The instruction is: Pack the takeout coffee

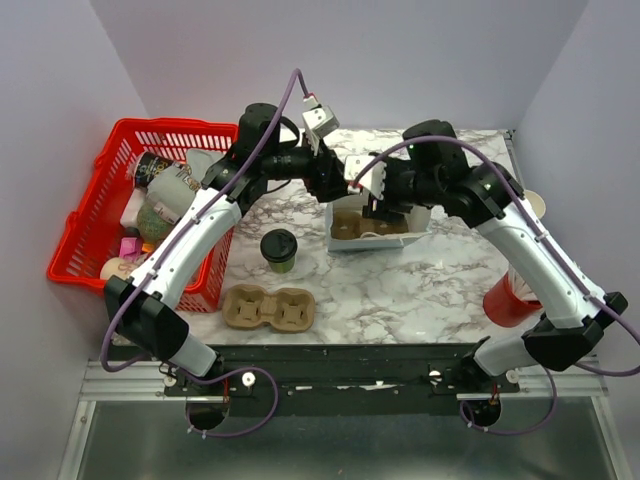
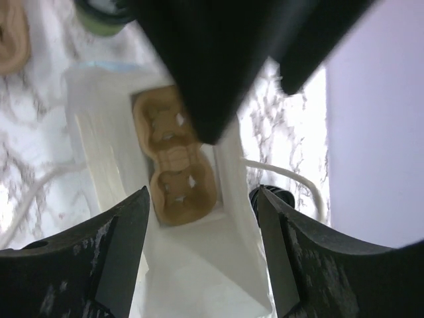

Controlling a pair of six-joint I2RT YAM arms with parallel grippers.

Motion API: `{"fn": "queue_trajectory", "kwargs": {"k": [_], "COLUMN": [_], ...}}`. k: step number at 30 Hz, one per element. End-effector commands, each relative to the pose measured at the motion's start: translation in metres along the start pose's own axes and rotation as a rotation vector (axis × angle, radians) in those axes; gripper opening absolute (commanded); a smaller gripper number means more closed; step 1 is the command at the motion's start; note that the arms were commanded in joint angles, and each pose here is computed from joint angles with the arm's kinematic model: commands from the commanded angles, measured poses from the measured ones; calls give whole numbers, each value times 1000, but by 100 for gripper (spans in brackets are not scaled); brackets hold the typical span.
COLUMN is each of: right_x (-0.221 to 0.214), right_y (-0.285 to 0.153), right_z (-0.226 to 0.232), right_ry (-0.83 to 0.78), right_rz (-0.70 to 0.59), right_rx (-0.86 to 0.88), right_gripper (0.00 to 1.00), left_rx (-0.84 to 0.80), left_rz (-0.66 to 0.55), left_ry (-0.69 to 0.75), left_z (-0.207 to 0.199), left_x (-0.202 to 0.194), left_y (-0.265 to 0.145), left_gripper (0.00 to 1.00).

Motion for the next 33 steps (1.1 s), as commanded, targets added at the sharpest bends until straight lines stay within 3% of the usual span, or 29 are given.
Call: {"fn": "queue_trajectory", "kwargs": {"k": [1,6,12,20,24,27,33], "right_x": [35,51,-1,-60,-72,-78,-79], "right_y": [-40,-64,-33,-7,18,32,38], "right_z": [-37,-35,-17,-43,-33,-23,-21], "right_ry": [90,111,174,186,91,111,134], "right_rz": [-191,-305,-179,-59,-83,-80,-94], "right_rx": [-162,-177,-93,-128,12,144,166], "right_gripper": [74,77,78,78,78,77,70], "left_rx": [43,66,69,89,114,135,189], "left_rz": [-21,8,-22,-37,-30,-20,-28], "left_ry": [71,84,75,83,77,73,59], "left_z": [-2,14,15,-1,-1,1,9], "left_x": [12,13,19,22,17,14,10], "left_y": [-7,1,-1,-26,-36,-41,-50], "left_gripper": [75,75,75,75,75,75,75]}}
Point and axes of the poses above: each gripper's point midway between its finger pads, its own y axis out along the fingers, its own z axis along the line the jaws close on, x = y × z, the point moved 8 cm from there along -y, back along the fingers, and after that the axes turned 9 degrees about -y, right-handed, at the moved point
